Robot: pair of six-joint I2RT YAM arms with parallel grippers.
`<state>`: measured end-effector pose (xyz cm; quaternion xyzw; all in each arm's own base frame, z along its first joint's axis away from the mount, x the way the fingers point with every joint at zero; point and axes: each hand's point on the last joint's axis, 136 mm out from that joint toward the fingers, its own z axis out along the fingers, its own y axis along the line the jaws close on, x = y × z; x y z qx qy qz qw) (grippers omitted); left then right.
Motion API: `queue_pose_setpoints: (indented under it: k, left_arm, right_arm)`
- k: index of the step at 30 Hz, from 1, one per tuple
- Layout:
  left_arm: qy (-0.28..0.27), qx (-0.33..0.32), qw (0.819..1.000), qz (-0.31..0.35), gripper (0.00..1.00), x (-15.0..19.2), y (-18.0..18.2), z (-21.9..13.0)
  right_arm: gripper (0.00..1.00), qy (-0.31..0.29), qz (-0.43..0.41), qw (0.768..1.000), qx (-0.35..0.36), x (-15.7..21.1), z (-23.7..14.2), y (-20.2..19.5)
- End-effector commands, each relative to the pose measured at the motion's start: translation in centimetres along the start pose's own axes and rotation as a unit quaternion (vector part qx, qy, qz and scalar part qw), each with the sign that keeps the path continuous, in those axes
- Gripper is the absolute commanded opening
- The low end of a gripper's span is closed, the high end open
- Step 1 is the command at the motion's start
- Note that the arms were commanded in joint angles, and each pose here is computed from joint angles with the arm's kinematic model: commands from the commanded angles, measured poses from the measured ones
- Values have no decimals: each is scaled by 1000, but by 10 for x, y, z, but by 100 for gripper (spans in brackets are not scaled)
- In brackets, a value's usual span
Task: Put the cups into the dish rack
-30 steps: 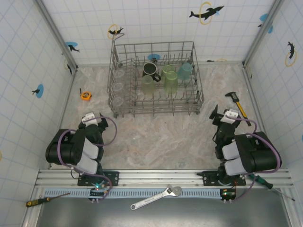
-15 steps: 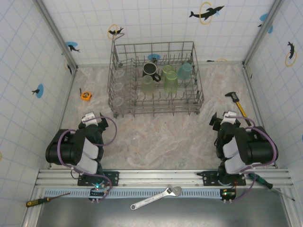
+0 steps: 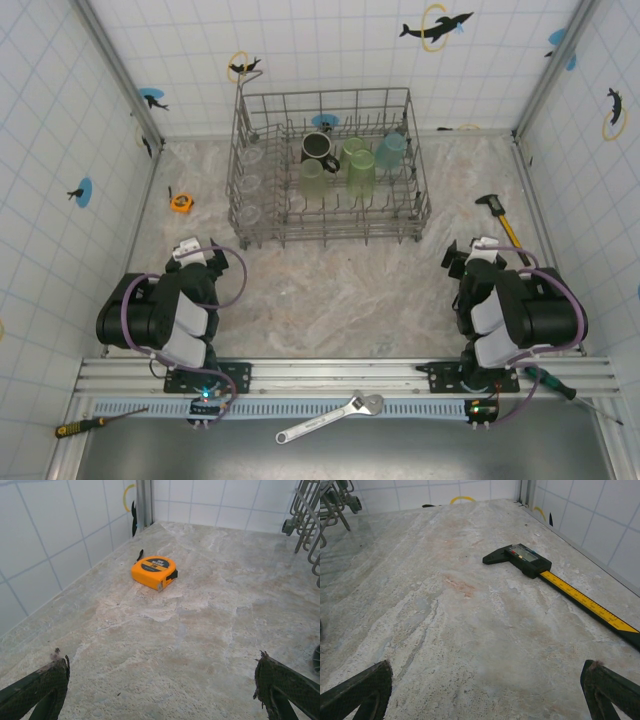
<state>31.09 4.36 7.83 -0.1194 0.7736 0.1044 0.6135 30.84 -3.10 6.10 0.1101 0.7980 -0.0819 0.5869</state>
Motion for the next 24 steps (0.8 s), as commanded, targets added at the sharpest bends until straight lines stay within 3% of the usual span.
queue_pose_setpoints:
  k: [1,24]
  left_arm:
    - [10,4,1000,4,98,10,4,-9]
    - [11,4,1000,4,98,10,4,-10]
  right_arm:
    - [100,3,2,1000,1,5,-7,-4]
    - [100,3,-1,1000,0,5,-6,-3]
